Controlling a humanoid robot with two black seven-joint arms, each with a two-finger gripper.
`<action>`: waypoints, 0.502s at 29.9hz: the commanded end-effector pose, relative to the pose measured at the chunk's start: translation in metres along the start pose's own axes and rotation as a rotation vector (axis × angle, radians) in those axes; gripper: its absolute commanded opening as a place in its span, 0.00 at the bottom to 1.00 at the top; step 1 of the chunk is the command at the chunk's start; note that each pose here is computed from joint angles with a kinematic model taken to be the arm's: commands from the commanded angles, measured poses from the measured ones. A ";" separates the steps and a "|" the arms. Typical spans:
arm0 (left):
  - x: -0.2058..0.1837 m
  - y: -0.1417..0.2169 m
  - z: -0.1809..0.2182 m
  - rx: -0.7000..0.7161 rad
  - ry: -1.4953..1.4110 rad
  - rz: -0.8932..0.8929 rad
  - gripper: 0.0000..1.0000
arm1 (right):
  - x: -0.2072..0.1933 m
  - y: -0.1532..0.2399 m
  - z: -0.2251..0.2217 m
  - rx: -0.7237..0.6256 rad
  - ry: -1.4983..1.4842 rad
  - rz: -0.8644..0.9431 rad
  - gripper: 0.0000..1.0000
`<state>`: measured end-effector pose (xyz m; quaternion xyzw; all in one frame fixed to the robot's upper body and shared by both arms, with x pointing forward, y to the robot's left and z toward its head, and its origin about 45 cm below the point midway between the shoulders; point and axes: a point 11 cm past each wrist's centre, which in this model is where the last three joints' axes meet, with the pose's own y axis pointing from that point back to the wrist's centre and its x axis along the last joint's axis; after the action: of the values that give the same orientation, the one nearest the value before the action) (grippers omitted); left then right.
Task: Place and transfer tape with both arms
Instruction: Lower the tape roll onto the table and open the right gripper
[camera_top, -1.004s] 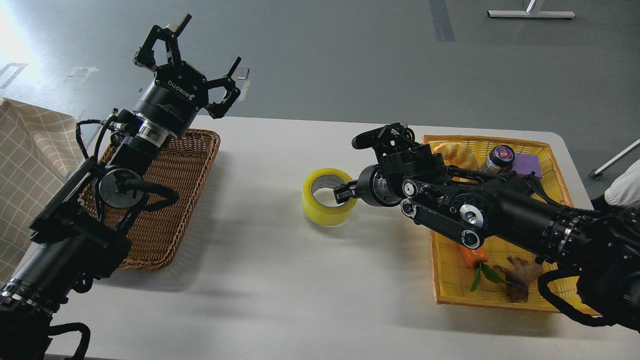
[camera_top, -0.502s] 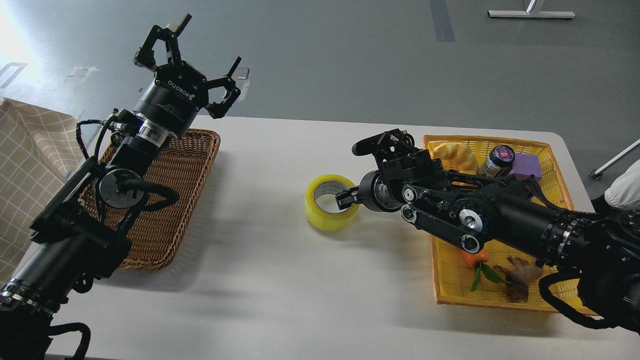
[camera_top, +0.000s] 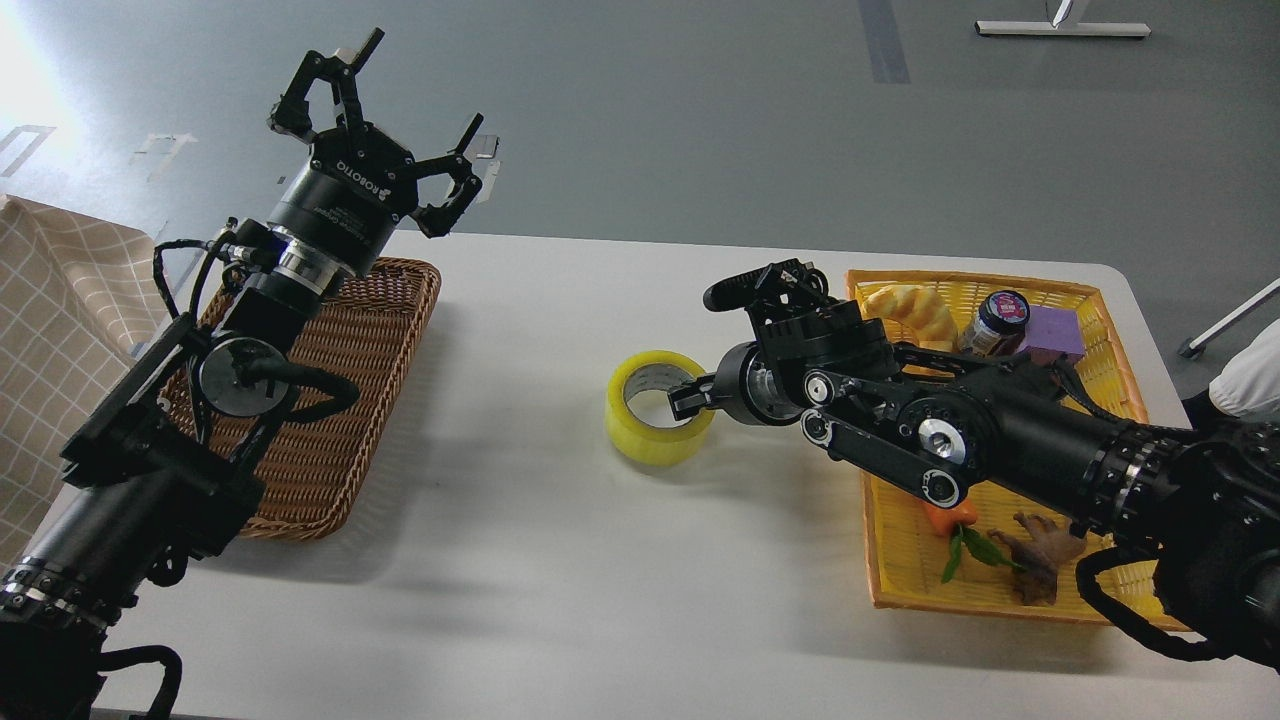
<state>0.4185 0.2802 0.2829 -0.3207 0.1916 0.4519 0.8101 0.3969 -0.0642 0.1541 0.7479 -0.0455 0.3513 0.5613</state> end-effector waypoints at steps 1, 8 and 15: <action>0.000 0.000 0.000 0.001 0.000 0.000 0.98 | -0.001 0.000 -0.001 0.006 -0.010 0.001 0.54; 0.000 0.000 0.001 -0.001 -0.002 0.001 0.98 | 0.001 0.001 -0.001 0.010 -0.018 0.006 0.65; 0.001 0.000 0.000 0.000 0.000 0.002 0.98 | 0.013 0.011 -0.025 0.090 -0.021 0.043 0.80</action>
<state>0.4186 0.2811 0.2827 -0.3205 0.1919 0.4527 0.8096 0.3971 -0.0537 0.1666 0.7672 -0.0598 0.3474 0.5358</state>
